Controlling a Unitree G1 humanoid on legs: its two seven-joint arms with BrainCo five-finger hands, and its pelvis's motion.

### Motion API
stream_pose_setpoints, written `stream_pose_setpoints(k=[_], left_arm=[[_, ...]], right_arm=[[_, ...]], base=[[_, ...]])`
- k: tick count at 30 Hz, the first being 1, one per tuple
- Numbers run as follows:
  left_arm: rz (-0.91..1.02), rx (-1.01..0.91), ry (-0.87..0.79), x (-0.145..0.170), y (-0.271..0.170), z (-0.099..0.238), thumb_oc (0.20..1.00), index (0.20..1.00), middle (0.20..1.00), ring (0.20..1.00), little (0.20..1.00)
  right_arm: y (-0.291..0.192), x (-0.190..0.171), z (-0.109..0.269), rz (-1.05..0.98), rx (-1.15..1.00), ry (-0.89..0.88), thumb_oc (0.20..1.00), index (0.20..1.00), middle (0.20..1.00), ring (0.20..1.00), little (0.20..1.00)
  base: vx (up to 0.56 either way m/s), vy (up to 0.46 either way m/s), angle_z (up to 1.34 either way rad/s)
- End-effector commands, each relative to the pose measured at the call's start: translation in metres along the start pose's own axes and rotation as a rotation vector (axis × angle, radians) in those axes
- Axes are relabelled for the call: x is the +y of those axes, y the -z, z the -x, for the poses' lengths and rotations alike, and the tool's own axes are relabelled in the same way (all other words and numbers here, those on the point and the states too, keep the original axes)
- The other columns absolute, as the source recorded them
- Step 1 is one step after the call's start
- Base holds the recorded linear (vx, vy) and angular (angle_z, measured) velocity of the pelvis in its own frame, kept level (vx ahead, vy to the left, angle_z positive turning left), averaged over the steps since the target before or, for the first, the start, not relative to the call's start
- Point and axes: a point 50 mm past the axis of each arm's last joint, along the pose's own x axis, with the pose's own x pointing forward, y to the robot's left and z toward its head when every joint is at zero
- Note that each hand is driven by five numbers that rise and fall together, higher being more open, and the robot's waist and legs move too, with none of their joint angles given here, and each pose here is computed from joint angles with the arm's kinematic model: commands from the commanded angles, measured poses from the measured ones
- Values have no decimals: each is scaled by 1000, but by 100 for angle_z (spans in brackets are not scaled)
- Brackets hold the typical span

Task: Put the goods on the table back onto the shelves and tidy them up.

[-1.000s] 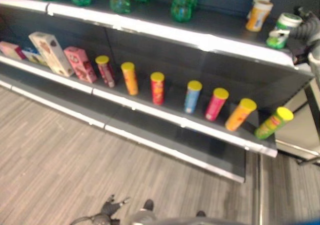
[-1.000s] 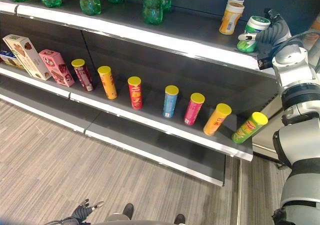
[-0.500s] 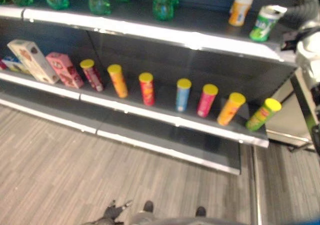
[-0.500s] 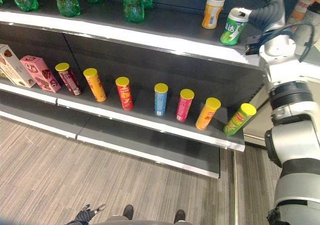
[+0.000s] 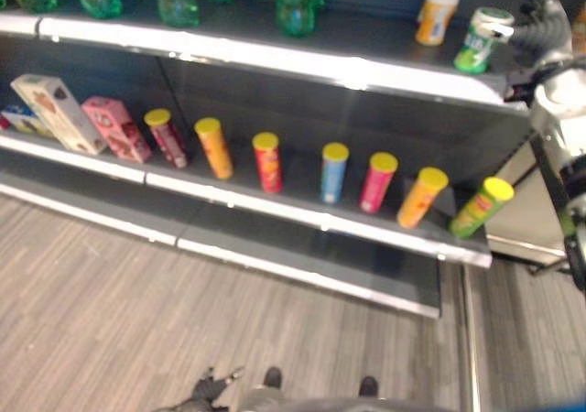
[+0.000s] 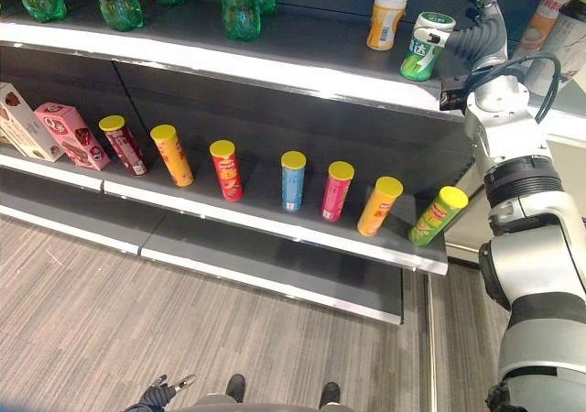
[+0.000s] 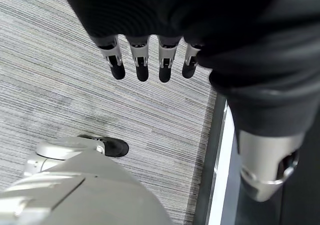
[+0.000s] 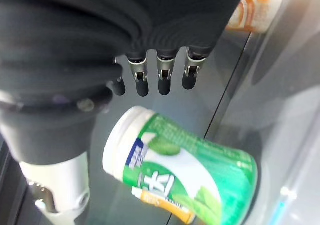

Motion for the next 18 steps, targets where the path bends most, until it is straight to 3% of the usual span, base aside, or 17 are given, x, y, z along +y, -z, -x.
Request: stream_pose_setpoints(k=[1,18], left_arm=[[-2,-54,-56,18,-20,-5,1000,1000,1000,1000,1000],[11,-51,-83,15,-20,-6,1000,1000,1000,1000,1000]], right_arm=[[-29,4,-6,-20,-100,-8,1000,1000,1000,1000,1000],[-38,43,-12,4,-86,-10,1000,1000,1000,1000,1000]], base=[[0,0,0],[0,2,0]])
